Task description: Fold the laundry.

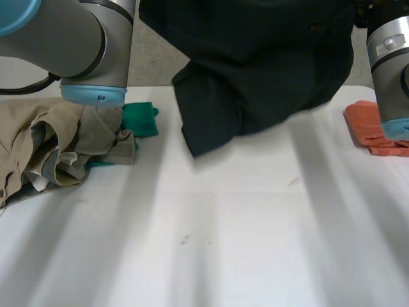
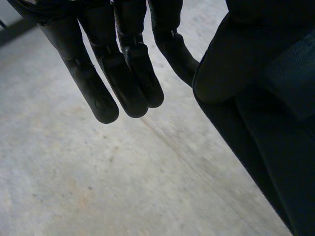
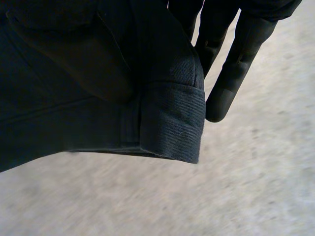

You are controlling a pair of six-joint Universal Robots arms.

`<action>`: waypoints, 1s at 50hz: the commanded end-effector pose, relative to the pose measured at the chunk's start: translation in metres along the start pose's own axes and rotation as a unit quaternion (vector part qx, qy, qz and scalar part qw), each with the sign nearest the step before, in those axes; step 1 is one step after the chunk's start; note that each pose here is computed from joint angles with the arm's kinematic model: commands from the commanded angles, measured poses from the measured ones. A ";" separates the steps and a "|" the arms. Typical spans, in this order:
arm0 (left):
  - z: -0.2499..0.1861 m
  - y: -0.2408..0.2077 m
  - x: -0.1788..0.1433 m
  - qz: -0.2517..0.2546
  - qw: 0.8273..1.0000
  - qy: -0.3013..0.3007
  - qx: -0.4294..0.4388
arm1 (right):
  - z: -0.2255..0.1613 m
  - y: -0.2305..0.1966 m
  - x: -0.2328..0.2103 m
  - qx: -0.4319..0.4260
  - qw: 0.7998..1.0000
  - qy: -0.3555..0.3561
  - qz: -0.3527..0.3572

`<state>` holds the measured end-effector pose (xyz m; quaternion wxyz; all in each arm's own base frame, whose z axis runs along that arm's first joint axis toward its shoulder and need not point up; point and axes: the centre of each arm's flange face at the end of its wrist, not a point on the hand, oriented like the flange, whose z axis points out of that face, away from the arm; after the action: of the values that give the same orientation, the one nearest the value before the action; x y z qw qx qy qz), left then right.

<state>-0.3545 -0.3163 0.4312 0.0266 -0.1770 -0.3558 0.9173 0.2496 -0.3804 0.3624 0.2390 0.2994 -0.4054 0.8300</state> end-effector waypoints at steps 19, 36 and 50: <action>-0.237 0.120 0.074 -0.027 0.907 0.208 -0.365 | -0.162 0.089 -0.128 -0.231 0.915 -0.325 0.053; -0.296 0.039 0.049 -0.037 0.864 0.274 -0.420 | -0.207 0.070 -0.076 -0.341 0.850 -0.386 0.112; -0.268 0.048 0.058 -0.055 0.880 0.251 -0.400 | -0.207 0.102 -0.049 -0.400 0.826 -0.318 0.239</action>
<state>-0.3042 -0.1554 0.1933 0.0889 -0.3893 -0.6879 0.6061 0.1675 -0.2757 0.1800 0.0053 0.3371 -0.8023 0.4926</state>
